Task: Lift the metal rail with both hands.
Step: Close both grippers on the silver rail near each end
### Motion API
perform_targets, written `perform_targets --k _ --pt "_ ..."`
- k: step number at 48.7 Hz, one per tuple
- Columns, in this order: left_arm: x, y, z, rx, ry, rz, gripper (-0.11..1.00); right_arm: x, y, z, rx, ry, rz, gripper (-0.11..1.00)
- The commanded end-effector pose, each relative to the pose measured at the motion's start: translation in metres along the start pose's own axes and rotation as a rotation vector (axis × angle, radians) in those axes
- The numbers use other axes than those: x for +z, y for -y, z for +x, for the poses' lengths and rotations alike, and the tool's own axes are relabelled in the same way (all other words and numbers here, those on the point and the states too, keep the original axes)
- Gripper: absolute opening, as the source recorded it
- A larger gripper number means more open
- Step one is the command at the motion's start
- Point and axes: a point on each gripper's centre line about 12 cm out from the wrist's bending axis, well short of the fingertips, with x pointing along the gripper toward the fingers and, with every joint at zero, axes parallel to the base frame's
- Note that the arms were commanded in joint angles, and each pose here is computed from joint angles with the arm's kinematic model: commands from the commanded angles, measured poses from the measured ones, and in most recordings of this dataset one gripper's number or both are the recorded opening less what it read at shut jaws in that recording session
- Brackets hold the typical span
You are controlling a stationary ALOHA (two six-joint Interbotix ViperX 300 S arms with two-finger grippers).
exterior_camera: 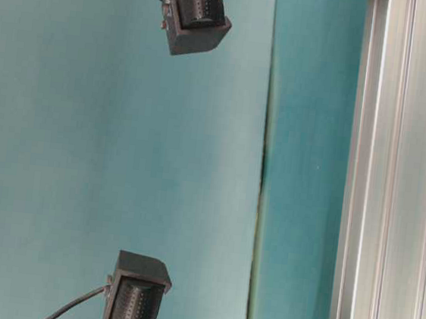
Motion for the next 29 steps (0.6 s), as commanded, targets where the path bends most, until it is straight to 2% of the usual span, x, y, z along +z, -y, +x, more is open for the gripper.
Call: perform_targets --k 1,21,29 --pt "0.003 0.001 -0.002 -0.001 0.015 0.003 0.28 0.002 0.001 0.001 0.0 0.003 0.003 0.37" --pt "0.005 -0.001 -0.004 0.001 0.018 0.003 0.29 0.005 0.002 -0.002 -0.001 0.013 0.013 0.37" --pt "0.022 -0.001 -0.027 0.002 0.072 0.004 0.28 0.018 0.001 -0.026 0.004 0.028 0.016 0.37"
